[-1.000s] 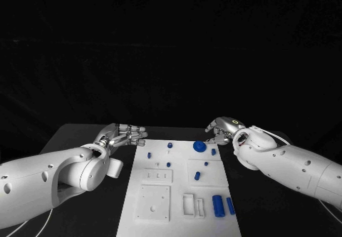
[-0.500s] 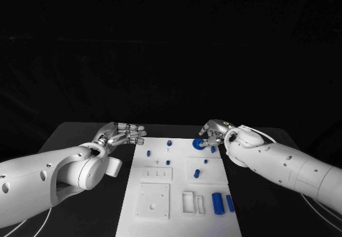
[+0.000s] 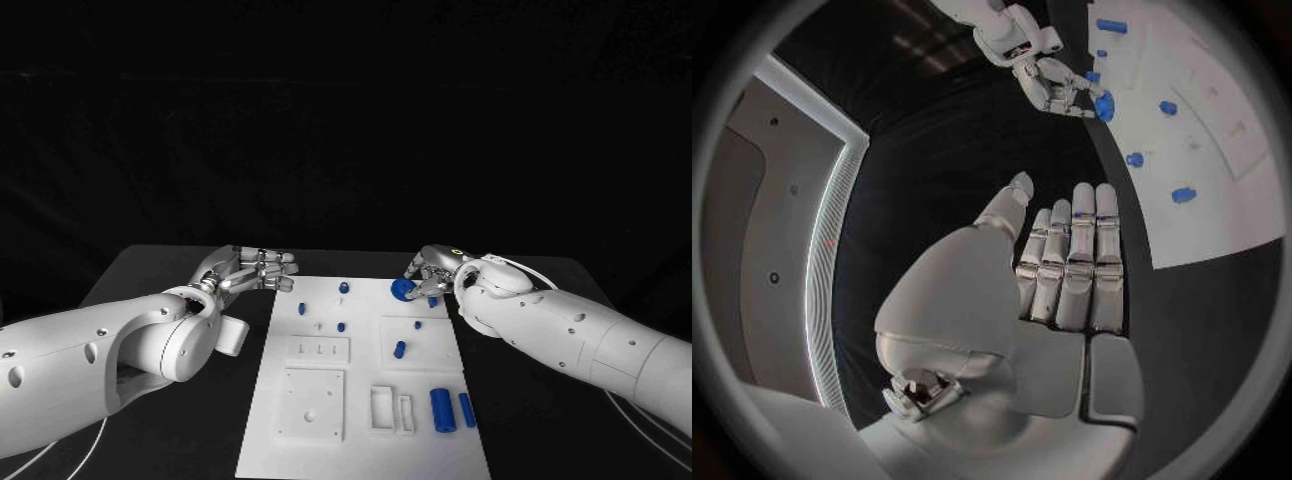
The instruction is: Assemble the parts on the task board
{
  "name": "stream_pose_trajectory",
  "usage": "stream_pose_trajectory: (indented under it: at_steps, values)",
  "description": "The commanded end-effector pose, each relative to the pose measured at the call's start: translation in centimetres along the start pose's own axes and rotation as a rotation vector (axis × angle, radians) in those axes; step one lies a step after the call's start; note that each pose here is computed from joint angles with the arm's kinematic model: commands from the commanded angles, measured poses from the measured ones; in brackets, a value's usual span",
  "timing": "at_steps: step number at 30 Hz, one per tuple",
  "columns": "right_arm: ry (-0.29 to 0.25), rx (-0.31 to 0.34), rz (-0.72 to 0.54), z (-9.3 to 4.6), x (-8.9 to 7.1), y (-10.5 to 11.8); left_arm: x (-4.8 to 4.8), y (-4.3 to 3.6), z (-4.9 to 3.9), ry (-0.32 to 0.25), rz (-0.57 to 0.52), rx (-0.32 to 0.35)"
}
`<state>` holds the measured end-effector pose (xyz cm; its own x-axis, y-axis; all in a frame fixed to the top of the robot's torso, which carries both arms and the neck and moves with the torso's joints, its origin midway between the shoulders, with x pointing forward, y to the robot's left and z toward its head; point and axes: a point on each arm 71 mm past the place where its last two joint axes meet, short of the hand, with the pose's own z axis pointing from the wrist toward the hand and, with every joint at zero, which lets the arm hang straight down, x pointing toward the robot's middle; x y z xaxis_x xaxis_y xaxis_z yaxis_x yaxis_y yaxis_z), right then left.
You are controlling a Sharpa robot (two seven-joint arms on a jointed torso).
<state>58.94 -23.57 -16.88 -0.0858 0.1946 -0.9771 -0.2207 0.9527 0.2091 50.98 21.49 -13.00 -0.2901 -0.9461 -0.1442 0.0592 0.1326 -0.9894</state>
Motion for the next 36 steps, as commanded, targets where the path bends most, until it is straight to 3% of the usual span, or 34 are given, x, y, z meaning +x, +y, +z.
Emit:
stream_pose_trajectory:
  at_steps: [1, 30, 36]
  values:
    - [0.034, -0.016, 0.000, 0.0, 0.3, 0.2, 0.24, -0.20, 0.07, 0.019, 0.001, 0.010]
    - [0.119, -0.007, -0.026, 0.1, 1.5, 0.3, 0.32, -0.20, 0.09, 0.022, 0.002, 0.007]
    - [0.096, -0.017, -0.057, 0.0, 1.4, 0.7, 0.39, -0.20, 0.09, 0.025, 0.002, 0.007]
